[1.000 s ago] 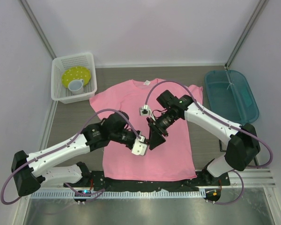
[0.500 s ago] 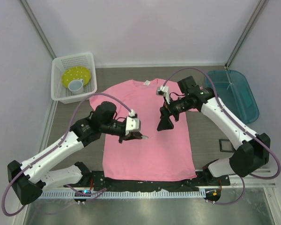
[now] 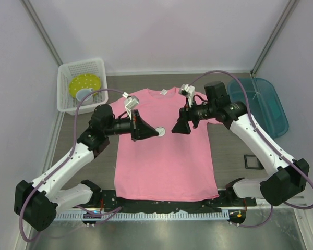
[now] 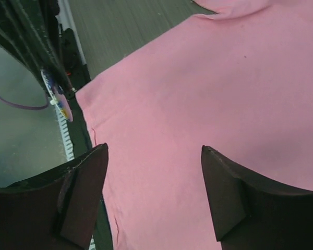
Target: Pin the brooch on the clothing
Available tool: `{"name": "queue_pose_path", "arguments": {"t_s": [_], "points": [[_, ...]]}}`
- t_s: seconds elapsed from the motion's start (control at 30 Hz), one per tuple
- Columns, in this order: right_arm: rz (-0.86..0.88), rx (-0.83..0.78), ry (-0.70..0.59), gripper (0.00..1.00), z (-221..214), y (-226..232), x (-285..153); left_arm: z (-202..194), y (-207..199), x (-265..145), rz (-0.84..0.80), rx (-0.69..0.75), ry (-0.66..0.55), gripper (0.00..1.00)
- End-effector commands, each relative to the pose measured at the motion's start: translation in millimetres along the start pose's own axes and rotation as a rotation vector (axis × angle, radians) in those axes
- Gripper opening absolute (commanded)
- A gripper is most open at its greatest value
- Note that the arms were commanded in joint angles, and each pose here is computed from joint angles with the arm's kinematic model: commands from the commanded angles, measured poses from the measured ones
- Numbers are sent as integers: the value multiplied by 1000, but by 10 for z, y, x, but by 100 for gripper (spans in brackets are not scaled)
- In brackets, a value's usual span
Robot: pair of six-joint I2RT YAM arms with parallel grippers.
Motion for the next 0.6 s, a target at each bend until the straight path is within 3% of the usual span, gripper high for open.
{"name": "queue_pose_path", "arguments": {"t_s": [0.0,0.23,0.57], "points": [[154,-19,-146,74,146,136,3,157,-159,-22,-116,31,-101,0],[251,51,-226,59,180,200,43,170,-102,-87,-145,56,-178,0],[294,82,-292,60,309,191,140,136,-61,-130,-138,46,-198,0]]}}
Point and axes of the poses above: each gripper's point midway between its finger pads, its own x axis out along the fingers, its own y axis along the line the jaws close on, z = x × y, the point moved 10 cm from there along -x, back along the fingers, and after that the axes turned 15 degrees about -x, right-handed, at the moved point
